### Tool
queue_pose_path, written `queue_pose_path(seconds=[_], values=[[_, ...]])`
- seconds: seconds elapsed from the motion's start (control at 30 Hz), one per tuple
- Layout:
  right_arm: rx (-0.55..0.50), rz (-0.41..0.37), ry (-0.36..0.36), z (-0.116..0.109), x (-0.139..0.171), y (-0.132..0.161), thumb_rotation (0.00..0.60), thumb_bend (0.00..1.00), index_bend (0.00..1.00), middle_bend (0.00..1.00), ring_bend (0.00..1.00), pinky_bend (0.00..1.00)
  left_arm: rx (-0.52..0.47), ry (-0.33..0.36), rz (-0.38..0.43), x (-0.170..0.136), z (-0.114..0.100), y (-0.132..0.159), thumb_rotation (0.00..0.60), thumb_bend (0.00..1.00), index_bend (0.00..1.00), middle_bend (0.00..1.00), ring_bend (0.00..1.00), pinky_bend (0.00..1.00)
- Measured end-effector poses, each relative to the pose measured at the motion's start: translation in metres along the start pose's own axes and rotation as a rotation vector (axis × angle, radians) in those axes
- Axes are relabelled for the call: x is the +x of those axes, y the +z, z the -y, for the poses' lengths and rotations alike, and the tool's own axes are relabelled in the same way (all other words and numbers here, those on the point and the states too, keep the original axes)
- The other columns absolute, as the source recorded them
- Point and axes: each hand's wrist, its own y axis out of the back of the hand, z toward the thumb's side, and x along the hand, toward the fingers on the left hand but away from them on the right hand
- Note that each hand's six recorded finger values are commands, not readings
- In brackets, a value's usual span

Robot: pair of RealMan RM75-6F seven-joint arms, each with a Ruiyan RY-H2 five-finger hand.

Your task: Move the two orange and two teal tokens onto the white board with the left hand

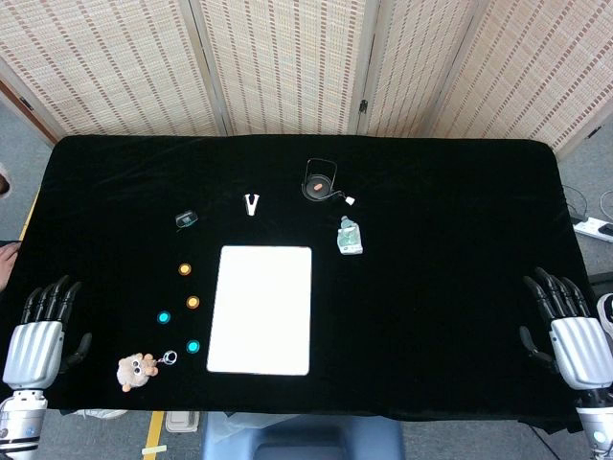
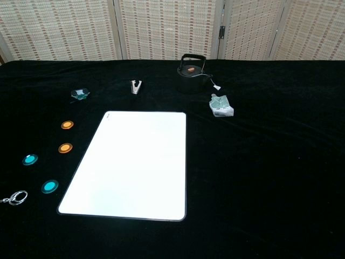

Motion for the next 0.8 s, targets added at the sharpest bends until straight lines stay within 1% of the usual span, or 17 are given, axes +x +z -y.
queue_pose_path(seconds=[0.37,0.5,0.63,0.7,0.8], values=[[-0.001,-0.002,-0.004,-0.001,0.0,0.0,0.6,0.51,0.0,0.0,0.03,0.0,0.0,0.0,0.007,0.002,0.001,0.001,0.6,0.42,0.07,0.0,0.0,0.0],[0.0,0.0,-0.008,-0.003,0.001,0.0,0.6,0.51,0.0,0.0,0.03,0.0,0.004,0.002,0.022,0.006,0.0,0.003,0.6,0.42,0.08,0.0,0.0,0.0],[0.001,0.001,-0.013,-0.004,0.002,0.0,0.6,0.51,0.0,0.0,0.03,0.0,-0.001,0.009,0.055,0.016,-0.001,0.009,0.6,0.42,0.13,0.0,0.0,0.0],[0.0,0.002,-0.013,-0.004,0.003,0.0,0.6,0.51,0.0,0.0,0.03,0.0,-0.008,0.014,0.076,0.022,-0.002,0.013,0.6,0.42,0.19,0.0,0.0,0.0],[0.0,0.002,-0.014,-0.004,0.004,0.0,0.6,0.51,0.0,0.0,0.03,0.0,-0.014,0.015,0.12,0.035,-0.002,0.021,0.6,0.42,0.26,0.02,0.0,0.0]])
